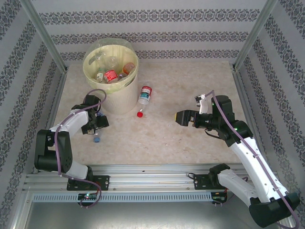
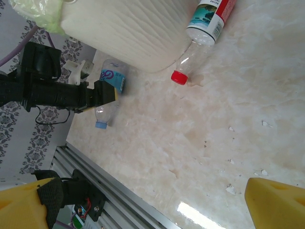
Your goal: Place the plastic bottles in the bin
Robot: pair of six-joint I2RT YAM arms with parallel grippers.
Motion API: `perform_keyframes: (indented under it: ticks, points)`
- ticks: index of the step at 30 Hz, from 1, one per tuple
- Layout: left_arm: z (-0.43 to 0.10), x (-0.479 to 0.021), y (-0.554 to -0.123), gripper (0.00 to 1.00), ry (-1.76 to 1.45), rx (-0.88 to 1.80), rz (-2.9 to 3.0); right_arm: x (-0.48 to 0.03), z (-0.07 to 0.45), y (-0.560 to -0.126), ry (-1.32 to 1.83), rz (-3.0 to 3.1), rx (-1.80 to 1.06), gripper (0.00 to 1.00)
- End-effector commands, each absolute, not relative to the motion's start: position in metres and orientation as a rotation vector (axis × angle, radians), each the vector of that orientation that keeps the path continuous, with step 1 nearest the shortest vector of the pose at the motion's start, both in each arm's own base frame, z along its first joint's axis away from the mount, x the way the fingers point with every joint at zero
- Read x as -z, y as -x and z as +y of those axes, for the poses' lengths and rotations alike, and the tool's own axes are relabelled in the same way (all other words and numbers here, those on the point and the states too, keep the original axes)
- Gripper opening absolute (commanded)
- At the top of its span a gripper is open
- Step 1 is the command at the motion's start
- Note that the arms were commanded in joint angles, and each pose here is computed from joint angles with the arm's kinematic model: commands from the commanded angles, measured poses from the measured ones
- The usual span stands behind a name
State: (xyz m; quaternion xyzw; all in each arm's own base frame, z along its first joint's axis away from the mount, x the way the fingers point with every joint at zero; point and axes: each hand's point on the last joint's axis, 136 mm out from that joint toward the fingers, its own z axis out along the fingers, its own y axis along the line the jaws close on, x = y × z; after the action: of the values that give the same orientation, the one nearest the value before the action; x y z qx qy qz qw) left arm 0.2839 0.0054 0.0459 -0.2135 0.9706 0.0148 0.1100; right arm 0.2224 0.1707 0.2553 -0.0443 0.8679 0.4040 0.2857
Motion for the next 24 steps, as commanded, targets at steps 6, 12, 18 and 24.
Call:
perform_keyframes:
  ticks: [6,12,18,24]
  points:
    - [0.015,-0.039,-0.290,0.91,0.703,-0.094,2.834,-0.257,0.170,-0.222,0.124,2.301,-1.089,0.98]
    - [0.021,-0.042,-0.300,0.89,0.699,-0.108,2.801,-0.256,0.170,-0.223,0.121,2.306,-1.087,0.98]
    - [0.021,-0.045,-0.308,0.82,0.692,-0.083,2.778,-0.255,0.170,-0.223,0.121,2.309,-1.087,0.98]
    - [0.022,-0.052,-0.307,0.71,0.691,-0.091,2.763,-0.254,0.170,-0.224,0.120,2.312,-1.086,0.98]
